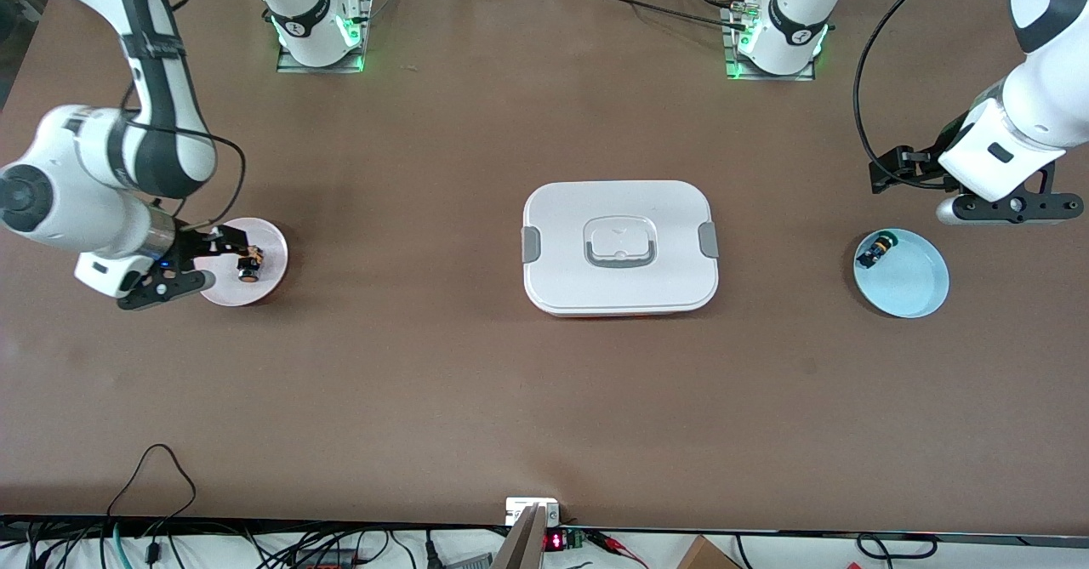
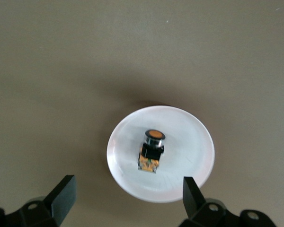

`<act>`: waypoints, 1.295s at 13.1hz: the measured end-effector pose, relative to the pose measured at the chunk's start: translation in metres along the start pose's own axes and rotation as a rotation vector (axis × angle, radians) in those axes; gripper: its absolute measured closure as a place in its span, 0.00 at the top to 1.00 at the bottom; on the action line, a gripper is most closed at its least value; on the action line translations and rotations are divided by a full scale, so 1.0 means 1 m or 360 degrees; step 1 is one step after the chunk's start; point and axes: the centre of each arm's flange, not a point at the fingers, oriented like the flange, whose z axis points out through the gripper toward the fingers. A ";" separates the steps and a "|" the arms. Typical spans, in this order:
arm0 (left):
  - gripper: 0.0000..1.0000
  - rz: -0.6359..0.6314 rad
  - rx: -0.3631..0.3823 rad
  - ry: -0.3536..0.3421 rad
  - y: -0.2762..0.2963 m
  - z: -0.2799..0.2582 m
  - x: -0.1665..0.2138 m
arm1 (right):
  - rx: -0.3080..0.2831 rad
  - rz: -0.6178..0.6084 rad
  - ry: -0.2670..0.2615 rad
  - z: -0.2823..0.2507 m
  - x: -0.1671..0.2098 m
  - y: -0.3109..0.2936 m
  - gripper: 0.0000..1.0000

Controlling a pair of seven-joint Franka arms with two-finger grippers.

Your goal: Transfer orange switch to right arm and place

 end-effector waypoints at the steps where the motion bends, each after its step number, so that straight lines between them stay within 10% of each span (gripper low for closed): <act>1: 1.00 0.0000 0.0000 0.0001 0.000 0.000 0.000 | 0.0009 -0.0012 -0.0025 -0.023 -0.001 -0.003 1.00; 11: 1.00 0.0006 0.0000 0.0003 0.002 -0.001 0.000 | -0.0071 -0.0030 0.0012 -0.198 -0.013 -0.043 1.00; 17: 1.00 0.0006 0.0000 0.0003 0.002 -0.001 0.000 | -0.0081 -0.0076 0.0026 -0.211 -0.009 -0.062 1.00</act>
